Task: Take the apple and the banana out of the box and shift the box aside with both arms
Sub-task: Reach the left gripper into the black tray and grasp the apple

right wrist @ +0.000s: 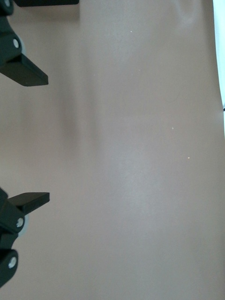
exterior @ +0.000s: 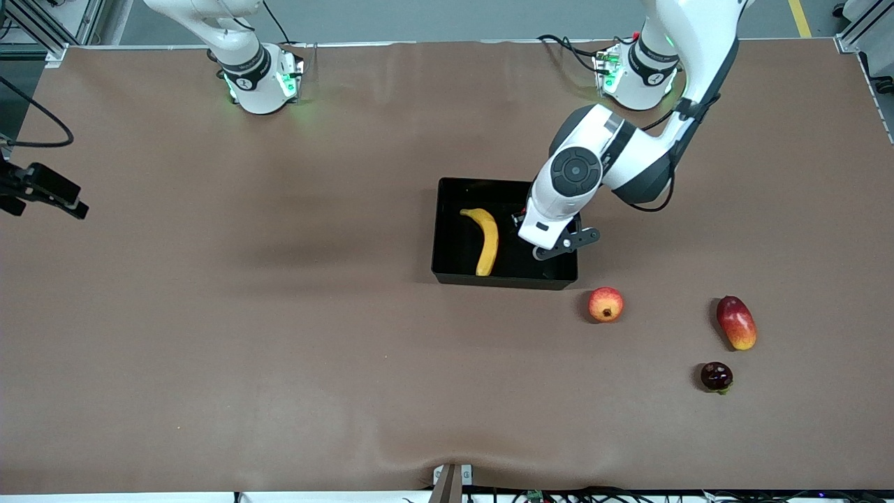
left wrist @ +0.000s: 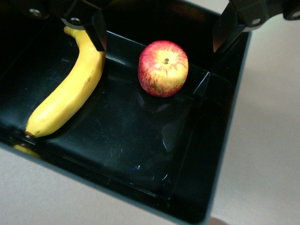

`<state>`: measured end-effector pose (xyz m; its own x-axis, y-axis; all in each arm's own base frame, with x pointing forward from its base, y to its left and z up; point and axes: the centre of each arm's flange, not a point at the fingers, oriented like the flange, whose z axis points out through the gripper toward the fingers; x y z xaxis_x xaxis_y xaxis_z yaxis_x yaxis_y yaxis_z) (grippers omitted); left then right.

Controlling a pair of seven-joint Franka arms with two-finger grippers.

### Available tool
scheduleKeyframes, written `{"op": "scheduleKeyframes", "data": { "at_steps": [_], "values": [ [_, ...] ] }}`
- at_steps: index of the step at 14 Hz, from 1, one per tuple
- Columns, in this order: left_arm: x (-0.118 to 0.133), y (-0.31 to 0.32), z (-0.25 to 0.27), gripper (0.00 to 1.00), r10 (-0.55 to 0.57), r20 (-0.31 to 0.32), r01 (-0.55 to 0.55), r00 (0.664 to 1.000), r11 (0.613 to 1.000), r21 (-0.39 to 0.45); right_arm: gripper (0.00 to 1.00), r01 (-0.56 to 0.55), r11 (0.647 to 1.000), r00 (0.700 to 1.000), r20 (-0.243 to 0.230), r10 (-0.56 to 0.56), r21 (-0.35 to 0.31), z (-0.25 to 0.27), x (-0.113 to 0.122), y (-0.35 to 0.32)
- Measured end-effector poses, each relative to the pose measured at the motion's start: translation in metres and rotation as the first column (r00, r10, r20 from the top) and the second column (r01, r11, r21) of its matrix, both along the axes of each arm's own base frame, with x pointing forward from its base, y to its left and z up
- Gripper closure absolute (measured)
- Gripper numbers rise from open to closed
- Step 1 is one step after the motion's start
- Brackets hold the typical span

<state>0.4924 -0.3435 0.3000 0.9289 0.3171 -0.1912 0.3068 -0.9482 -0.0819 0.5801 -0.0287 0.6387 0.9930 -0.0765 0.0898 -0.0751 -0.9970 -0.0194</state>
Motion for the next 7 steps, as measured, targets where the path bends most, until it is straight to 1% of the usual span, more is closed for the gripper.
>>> {"op": "scheduleKeyframes", "data": {
  "at_steps": [3, 5, 7],
  "values": [
    [-0.009, -0.005, -0.022, 0.0, 0.002, -0.009, -0.002, 1.0, 1.0, 0.0, 0.0, -0.003, 1.0, 1.0, 0.018, 0.003, -0.001, -0.006, 0.008, 0.001],
    [-0.014, -0.01, -0.037, 0.0, -0.008, -0.015, 0.009, 1.0, 1.0, 0.029, 0.0, -0.015, 1.0, 0.998, 0.053, 0.015, -0.002, -0.011, 0.019, 0.009],
    [-0.017, -0.01, -0.054, 0.0, -0.005, -0.021, 0.006, 1.0, 0.998, 0.063, 0.0, -0.031, 1.0, 0.997, 0.077, 0.031, -0.003, -0.02, 0.03, 0.018]
  ]
}}
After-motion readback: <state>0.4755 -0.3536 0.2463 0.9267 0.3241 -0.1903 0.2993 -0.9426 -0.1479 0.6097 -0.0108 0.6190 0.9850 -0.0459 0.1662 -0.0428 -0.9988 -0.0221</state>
